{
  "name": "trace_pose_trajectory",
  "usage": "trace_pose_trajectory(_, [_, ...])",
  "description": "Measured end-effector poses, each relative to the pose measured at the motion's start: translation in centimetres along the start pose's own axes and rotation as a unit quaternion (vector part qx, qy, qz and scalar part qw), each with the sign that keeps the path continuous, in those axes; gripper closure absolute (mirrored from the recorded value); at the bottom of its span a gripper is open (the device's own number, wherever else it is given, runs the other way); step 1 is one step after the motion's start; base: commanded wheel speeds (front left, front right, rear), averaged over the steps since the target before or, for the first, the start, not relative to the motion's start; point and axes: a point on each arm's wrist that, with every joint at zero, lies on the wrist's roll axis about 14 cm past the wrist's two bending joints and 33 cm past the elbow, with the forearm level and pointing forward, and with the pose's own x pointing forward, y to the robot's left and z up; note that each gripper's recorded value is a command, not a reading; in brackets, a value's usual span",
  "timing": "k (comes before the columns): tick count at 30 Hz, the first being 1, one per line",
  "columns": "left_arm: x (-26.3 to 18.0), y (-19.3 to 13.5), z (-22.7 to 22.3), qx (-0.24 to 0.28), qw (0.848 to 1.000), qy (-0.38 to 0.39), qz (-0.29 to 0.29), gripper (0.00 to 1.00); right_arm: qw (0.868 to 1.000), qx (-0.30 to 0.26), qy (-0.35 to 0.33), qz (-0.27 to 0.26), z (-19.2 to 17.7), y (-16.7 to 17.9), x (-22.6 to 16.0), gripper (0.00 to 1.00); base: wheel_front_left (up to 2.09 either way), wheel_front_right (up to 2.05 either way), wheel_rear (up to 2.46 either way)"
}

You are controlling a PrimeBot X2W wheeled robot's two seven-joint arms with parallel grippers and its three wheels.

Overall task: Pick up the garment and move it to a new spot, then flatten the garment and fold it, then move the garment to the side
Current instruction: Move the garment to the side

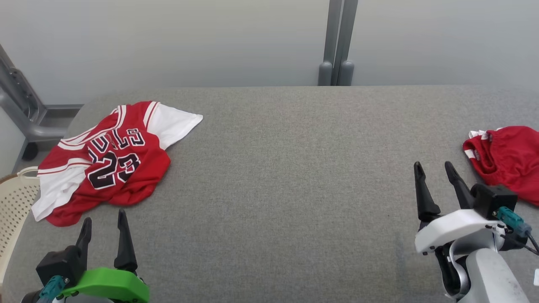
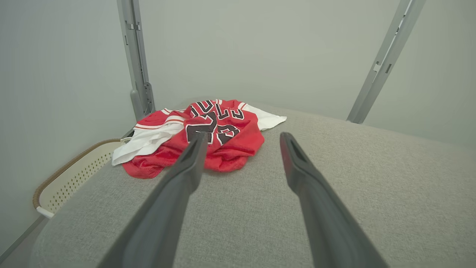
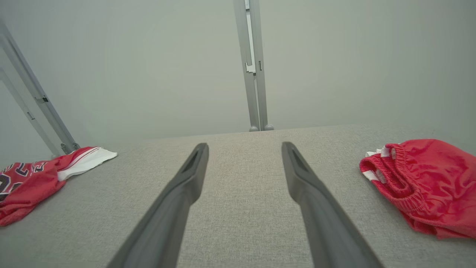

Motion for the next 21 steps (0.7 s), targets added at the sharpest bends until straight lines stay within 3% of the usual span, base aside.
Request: trace_pose_trajectory(21, [-2.4, -1.1, -2.5, 0.016, 0.998, 0.033, -0.052, 0.0, 0.998, 0.017, 0.053, 0.0, -2.9, 1.1, -6.7, 0.0, 0.0, 0.0, 0.0])
